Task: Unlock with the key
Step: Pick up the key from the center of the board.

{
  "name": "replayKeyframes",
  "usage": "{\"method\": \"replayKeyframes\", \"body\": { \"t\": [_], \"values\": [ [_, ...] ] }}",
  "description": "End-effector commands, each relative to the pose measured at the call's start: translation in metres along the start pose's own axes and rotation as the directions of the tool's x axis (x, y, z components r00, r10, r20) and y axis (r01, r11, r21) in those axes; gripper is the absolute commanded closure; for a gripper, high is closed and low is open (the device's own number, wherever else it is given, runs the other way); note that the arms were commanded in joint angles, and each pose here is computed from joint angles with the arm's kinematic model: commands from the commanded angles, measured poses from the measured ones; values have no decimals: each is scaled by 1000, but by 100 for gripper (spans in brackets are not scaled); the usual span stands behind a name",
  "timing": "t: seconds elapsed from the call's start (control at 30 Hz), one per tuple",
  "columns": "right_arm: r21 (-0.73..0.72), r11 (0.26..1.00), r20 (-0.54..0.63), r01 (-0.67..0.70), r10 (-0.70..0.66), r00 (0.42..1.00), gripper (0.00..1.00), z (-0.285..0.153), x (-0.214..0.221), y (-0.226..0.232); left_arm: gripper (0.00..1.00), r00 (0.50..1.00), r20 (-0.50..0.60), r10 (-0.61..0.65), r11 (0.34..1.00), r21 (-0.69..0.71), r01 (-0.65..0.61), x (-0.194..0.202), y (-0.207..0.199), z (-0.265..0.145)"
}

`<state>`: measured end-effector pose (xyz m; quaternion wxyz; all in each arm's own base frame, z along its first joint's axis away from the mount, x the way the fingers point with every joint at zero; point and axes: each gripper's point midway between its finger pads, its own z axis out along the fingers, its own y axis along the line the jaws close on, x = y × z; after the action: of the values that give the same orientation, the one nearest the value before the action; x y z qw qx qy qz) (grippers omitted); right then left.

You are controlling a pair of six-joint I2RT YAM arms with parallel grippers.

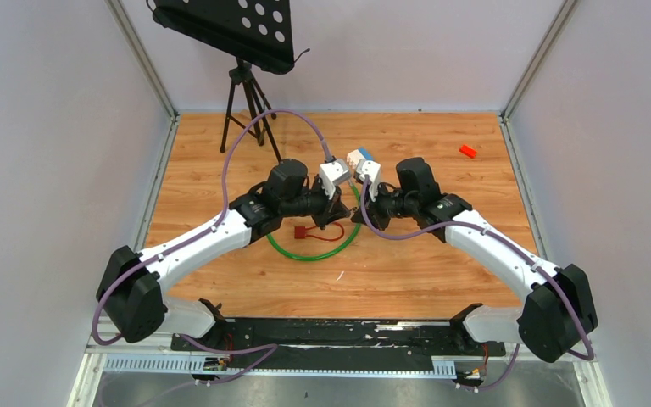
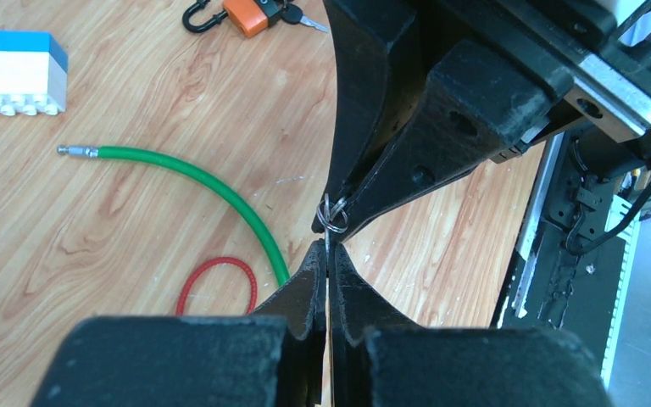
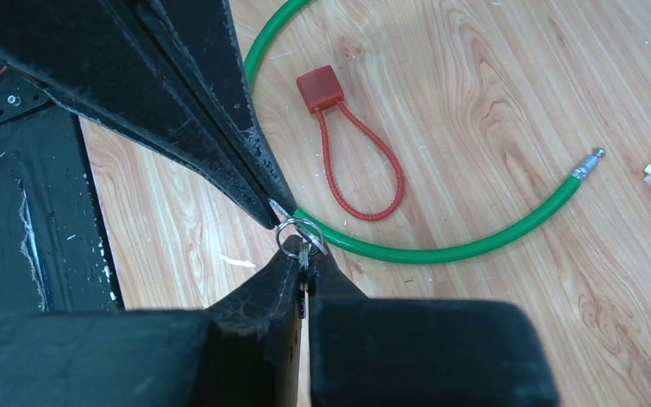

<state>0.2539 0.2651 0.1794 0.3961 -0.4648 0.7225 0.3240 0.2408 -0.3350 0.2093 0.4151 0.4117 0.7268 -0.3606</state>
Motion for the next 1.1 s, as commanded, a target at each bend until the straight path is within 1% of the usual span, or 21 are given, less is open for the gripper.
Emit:
{"method": "replayKeyframes", "body": {
  "t": [0.0, 0.1, 0.17, 0.3, 0.43, 0.53, 0.67, 0.77, 0.97, 1.07],
  "values": [
    [14, 999, 55, 47, -48, 997, 100, -6, -24, -2, 100, 997, 80, 18, 1000, 22, -20, -20, -7, -10],
    [-11, 999, 69, 50, -49, 996, 100, -9, -28, 3, 100, 996, 79, 43, 999, 2, -43, -18, -2, -9],
    [-40, 998, 78, 41, -38, 996, 100, -10, -30, 7, 100, 994, 75, 85, 996, -16, -84, -17, 2, -9],
    [-107, 994, 92, -6, 16, 996, 100, -11, -36, 13, 100, 986, 59, 153, 988, -41, -151, -10, 10, -6],
    [-152, 986, 92, -74, 89, 992, 100, -8, -37, 11, 100, 973, 27, 228, 973, -37, -227, -1, 8, -1],
    [-157, 980, 88, -123, 138, 986, 100, -9, -36, 4, 100, 964, 14, 267, 963, -27, -267, 3, 5, 1],
    [-140, 975, 86, -173, 186, 979, 99, -13, -28, -10, 100, 953, 21, 304, 952, -48, -302, 0, 8, -2],
    [-152, 968, 87, -202, 216, 972, 96, -15, -25, -14, 100, 947, 25, 320, 946, -70, -317, -4, 11, -4],
    [-195, 955, 78, -222, 240, 968, 79, -14, -24, -9, 100, 944, 0, 330, 939, -106, -328, -4, 20, -3],
    [-180, 956, 73, -233, 249, 966, 74, -15, -22, -12, 100, 940, -20, 340, 933, -122, -339, -2, 24, -3]
  ]
}}
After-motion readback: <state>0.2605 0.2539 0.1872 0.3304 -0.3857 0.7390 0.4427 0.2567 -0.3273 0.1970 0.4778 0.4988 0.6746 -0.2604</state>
